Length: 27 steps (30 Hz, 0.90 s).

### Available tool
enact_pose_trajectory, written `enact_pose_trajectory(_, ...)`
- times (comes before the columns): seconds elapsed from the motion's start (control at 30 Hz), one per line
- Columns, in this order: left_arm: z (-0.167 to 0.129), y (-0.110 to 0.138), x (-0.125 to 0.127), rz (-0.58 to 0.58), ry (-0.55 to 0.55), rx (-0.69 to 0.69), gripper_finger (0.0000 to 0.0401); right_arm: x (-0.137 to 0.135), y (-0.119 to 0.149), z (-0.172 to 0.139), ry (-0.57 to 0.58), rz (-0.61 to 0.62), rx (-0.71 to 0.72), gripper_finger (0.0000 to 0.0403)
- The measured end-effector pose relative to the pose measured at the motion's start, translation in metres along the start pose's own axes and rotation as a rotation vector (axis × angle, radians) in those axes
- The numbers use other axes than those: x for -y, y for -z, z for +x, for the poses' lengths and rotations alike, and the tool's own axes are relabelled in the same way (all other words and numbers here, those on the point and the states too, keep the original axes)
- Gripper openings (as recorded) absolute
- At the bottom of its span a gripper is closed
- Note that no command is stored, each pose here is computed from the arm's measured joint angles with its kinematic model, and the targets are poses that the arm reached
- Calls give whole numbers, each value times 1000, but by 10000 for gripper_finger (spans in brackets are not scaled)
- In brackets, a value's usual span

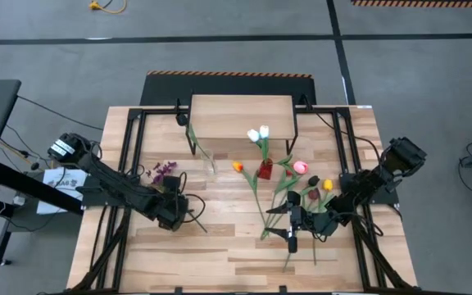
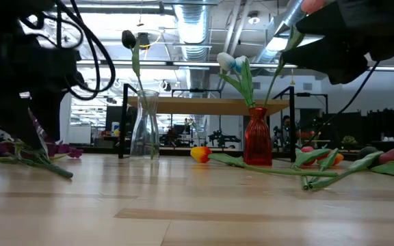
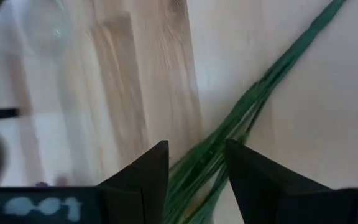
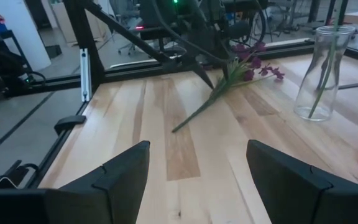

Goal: Pick and place flowers into a vace then onto a shelf
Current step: Put the violet flowers into the red vase

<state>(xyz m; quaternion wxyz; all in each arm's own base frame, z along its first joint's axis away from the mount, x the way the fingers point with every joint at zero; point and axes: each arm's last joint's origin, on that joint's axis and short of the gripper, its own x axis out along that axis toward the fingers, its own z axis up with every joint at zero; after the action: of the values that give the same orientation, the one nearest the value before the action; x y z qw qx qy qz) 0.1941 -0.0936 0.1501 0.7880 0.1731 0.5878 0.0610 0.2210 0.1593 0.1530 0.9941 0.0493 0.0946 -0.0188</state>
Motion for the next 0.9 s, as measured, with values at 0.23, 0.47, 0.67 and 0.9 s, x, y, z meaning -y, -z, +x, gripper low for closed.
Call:
enact_pose_trajectory(0.23, 22, -3, 9, 48, 52, -90, 149, 0, 1, 0, 3, -5, -5, 262)
enact_pose_trajectory(0.47, 30, -4, 13, 52, 14, -115, 148, 0, 1, 0, 3, -3, -5, 262)
enact_pose_trajectory(0.67, 23, -3, 16, 62, 34, -69, 107, 0, 0, 0, 3, -3, -4, 262)
enact_pose_trajectory(0.9, 21, -5, 22, 90, 49, -31, 11, 0, 0, 0, 3, -2, -4, 262)
